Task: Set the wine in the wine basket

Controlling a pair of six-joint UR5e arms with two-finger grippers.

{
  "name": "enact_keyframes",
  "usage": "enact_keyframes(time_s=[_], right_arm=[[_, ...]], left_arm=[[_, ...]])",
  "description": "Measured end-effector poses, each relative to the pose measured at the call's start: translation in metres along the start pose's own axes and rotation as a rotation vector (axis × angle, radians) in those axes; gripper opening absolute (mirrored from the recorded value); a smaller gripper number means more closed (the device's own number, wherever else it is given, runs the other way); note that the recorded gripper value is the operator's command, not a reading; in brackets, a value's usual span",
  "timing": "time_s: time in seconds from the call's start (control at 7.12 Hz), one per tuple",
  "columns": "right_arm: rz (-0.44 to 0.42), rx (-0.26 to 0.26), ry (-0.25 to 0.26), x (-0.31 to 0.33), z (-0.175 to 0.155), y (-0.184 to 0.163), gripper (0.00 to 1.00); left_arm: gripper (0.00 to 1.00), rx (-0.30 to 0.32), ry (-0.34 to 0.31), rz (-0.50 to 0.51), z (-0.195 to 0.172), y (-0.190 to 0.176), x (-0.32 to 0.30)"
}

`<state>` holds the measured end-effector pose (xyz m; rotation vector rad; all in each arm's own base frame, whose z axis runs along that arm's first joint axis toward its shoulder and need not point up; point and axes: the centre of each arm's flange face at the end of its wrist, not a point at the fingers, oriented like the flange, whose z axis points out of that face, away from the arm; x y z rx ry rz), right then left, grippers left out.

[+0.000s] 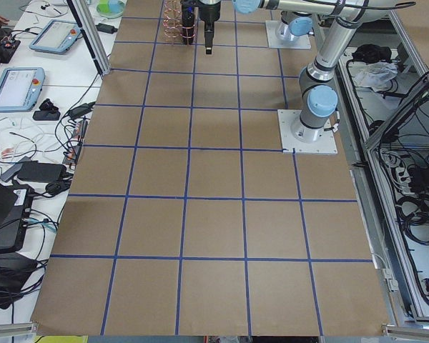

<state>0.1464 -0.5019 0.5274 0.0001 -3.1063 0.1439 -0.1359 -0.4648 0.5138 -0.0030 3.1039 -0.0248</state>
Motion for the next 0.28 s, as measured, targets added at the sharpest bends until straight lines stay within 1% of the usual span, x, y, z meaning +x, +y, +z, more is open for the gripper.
enact_keyframes(time_s=[0.28], right_arm=[[0.000,-0.001,0.004,0.0004,0.0000,0.0002,1.00]], left_arm=[[1.00,0.001,-0.002,-0.001,-0.0003,0.0001,-0.0002]])
